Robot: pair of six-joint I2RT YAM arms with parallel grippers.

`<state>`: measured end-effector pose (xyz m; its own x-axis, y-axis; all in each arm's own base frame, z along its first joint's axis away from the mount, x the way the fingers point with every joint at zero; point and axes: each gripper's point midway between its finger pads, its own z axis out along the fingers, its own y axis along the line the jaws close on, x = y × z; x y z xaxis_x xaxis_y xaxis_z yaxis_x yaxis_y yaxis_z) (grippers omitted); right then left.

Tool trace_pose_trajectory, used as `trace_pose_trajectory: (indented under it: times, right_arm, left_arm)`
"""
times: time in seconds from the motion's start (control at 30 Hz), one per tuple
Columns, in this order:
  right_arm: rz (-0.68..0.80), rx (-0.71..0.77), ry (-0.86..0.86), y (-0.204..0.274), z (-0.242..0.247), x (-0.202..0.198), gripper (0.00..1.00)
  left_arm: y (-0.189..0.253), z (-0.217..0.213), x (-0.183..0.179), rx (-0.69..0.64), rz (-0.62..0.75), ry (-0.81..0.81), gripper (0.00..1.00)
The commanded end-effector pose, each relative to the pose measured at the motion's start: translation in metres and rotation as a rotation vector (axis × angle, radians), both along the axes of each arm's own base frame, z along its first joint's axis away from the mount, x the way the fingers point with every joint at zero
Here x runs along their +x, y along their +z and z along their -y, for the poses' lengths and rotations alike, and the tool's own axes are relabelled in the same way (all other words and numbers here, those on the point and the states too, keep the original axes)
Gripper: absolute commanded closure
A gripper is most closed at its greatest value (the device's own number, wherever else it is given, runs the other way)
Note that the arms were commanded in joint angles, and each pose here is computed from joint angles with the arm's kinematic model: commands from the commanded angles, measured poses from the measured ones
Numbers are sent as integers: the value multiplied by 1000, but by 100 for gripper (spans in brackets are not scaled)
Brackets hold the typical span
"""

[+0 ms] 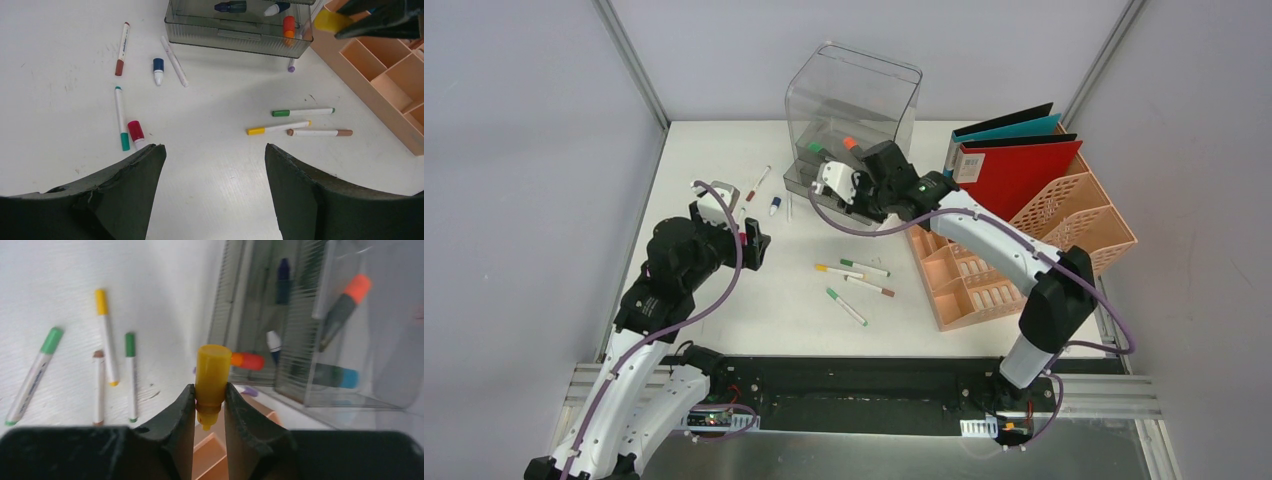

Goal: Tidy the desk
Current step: Pick up the stationery from the center of the board, then place the stationery in the drawer.

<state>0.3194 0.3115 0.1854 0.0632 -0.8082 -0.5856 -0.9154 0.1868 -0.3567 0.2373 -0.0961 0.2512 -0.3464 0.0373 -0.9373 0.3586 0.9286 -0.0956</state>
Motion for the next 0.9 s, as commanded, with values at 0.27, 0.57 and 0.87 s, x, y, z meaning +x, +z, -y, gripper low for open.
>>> trace_pose_trajectory:
  times: [0.27, 0.57, 0.87]
  right_arm:
    - [273, 53, -258, 34, -13, 86, 98]
    - [296, 63, -310, 14, -15, 98, 81]
    - [283, 45, -308, 17, -4, 87, 81]
  left_arm:
    - [11, -6, 1, 10, 51, 16, 24]
    - [10, -6, 1, 27, 57, 7, 24]
    - [10, -5, 1, 25, 55, 1, 24]
